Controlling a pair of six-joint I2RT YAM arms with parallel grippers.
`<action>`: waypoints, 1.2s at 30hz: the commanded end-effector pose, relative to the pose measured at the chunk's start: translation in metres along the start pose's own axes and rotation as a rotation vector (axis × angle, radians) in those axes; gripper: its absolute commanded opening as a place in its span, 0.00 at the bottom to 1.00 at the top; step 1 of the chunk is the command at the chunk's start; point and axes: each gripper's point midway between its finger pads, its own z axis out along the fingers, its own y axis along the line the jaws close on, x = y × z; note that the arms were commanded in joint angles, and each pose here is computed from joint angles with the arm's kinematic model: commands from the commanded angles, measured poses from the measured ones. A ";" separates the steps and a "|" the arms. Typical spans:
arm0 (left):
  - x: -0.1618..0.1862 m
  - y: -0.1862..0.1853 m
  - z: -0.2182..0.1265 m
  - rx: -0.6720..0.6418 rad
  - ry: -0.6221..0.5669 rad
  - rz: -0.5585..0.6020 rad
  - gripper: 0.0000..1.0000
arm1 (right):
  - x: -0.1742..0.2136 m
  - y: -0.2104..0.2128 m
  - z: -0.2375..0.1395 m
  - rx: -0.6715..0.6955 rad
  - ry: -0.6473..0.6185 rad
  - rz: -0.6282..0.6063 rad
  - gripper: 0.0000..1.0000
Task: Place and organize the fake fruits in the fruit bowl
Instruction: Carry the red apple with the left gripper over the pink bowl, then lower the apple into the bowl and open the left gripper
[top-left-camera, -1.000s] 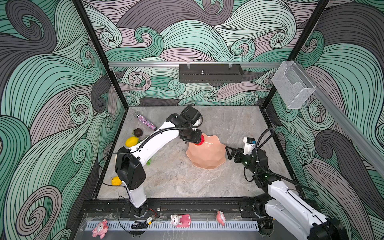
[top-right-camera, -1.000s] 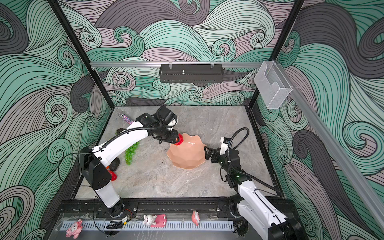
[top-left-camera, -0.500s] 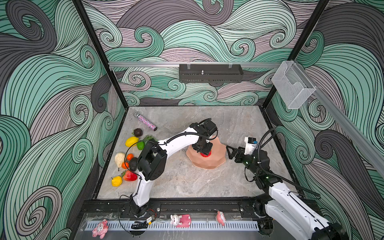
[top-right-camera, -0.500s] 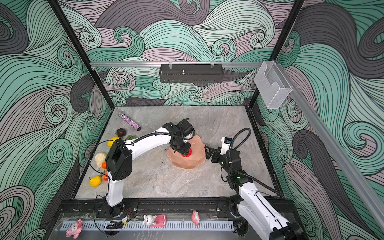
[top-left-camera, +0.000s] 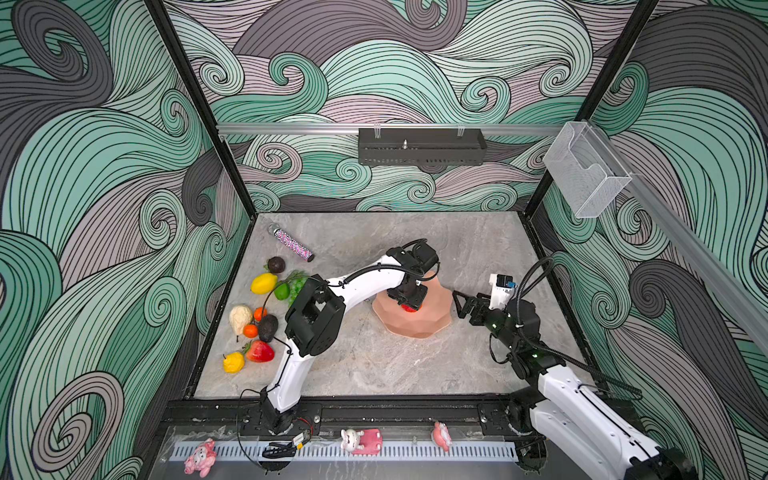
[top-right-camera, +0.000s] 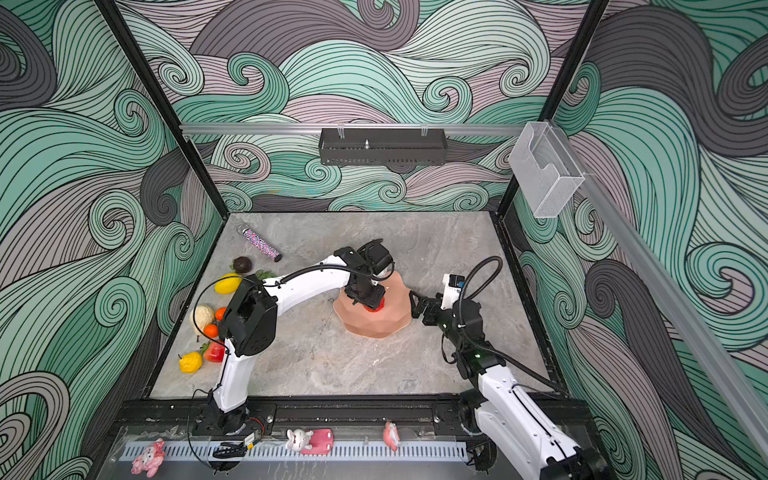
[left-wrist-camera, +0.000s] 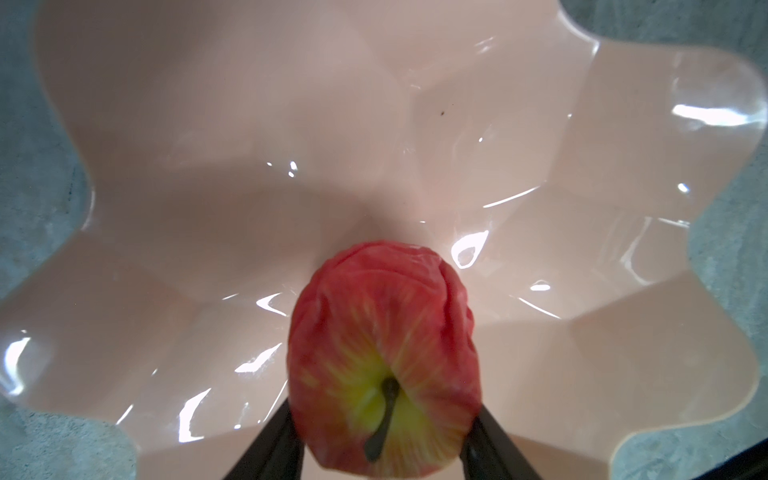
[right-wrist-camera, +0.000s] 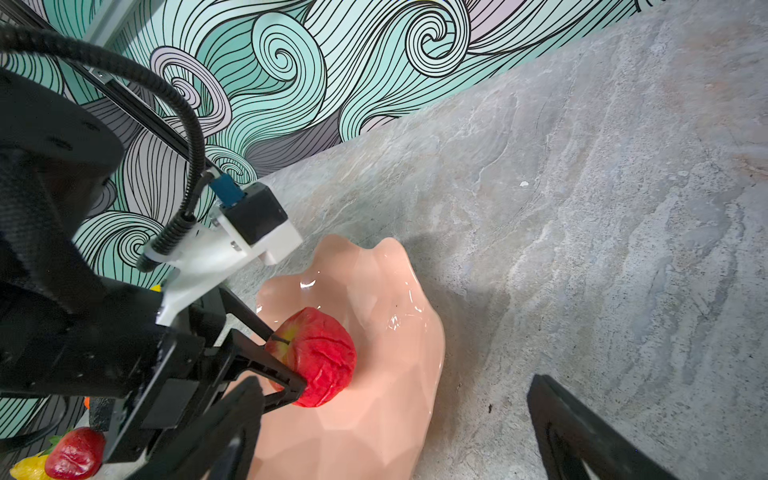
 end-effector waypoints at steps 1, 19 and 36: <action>-0.003 -0.004 0.001 -0.022 0.000 0.005 0.57 | 0.002 -0.002 -0.001 0.009 -0.007 0.000 1.00; 0.004 -0.009 -0.027 0.006 -0.016 -0.022 0.82 | -0.002 -0.009 -0.006 0.057 -0.023 -0.020 1.00; 0.030 0.093 -0.169 -0.134 -0.364 -0.278 0.88 | -0.008 -0.015 -0.016 0.104 -0.043 -0.015 1.00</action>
